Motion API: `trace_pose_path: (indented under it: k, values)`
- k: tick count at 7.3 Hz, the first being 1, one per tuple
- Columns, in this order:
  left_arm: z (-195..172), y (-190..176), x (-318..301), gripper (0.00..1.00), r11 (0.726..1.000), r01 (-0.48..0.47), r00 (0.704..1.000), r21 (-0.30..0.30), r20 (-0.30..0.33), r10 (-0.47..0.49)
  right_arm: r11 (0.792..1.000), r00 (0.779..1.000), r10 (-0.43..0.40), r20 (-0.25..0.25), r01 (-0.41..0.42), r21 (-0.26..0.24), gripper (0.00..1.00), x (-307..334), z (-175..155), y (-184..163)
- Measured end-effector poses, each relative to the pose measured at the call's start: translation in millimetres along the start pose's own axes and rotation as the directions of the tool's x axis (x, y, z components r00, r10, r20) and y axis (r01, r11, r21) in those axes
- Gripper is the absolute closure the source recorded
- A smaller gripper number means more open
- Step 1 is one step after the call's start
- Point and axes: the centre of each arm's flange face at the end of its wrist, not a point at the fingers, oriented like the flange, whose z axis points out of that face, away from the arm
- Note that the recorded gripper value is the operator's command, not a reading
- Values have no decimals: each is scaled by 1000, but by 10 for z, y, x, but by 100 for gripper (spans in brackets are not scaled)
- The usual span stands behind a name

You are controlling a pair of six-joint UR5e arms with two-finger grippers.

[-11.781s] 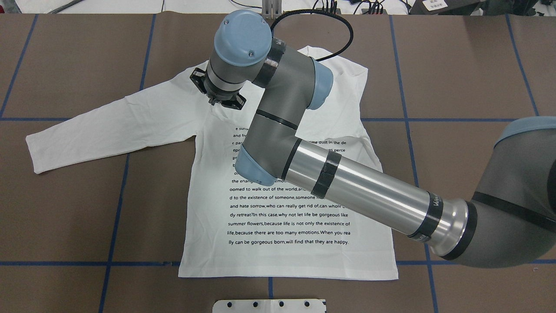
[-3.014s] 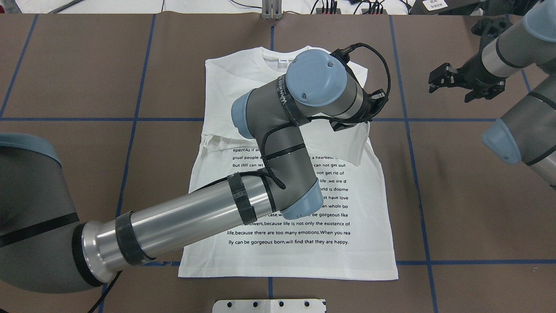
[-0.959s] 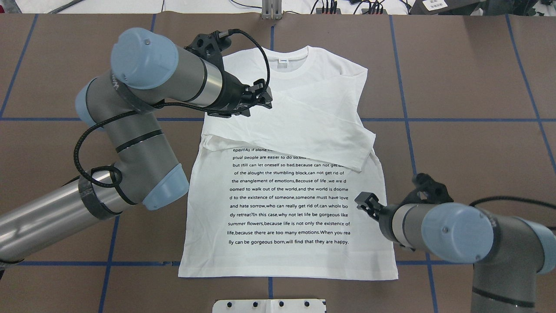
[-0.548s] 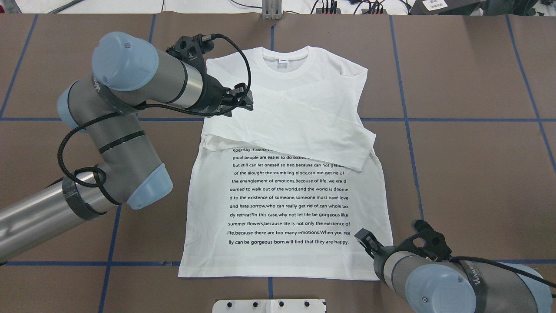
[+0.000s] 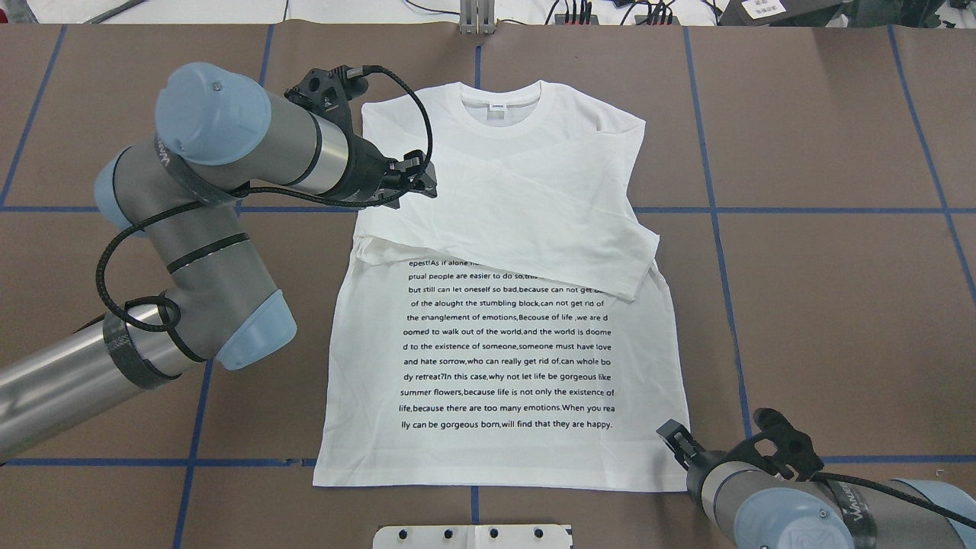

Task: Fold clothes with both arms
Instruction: 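Move both grippers to the shirt hem nearest the robot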

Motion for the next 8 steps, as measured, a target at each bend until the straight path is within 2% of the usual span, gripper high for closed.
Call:
trace_pose_path:
  k: [2,4,5,6,8]
  values:
    - [0,3,-2,37,1000,2,1000,0,0,-2,1000,1000,-15,-12,15,0,19,91,44,34]
    - [-4,1,-1,37,1000,3,1000,0,-1,-3,1000,1000,-22,-20,22,0,59,131,78,61]
    - [-9,2,-1,37,1000,4,1000,0,-1,-4,1000,1000,-22,-20,22,0,88,131,81,64]
    - [-11,3,-2,36,1000,5,1000,0,0,-5,1000,1000,-17,-21,17,0,100,133,81,66]
    - [-19,5,1,36,1000,9,1000,0,-1,-9,1000,1000,-2,-20,2,-3,100,134,71,78]
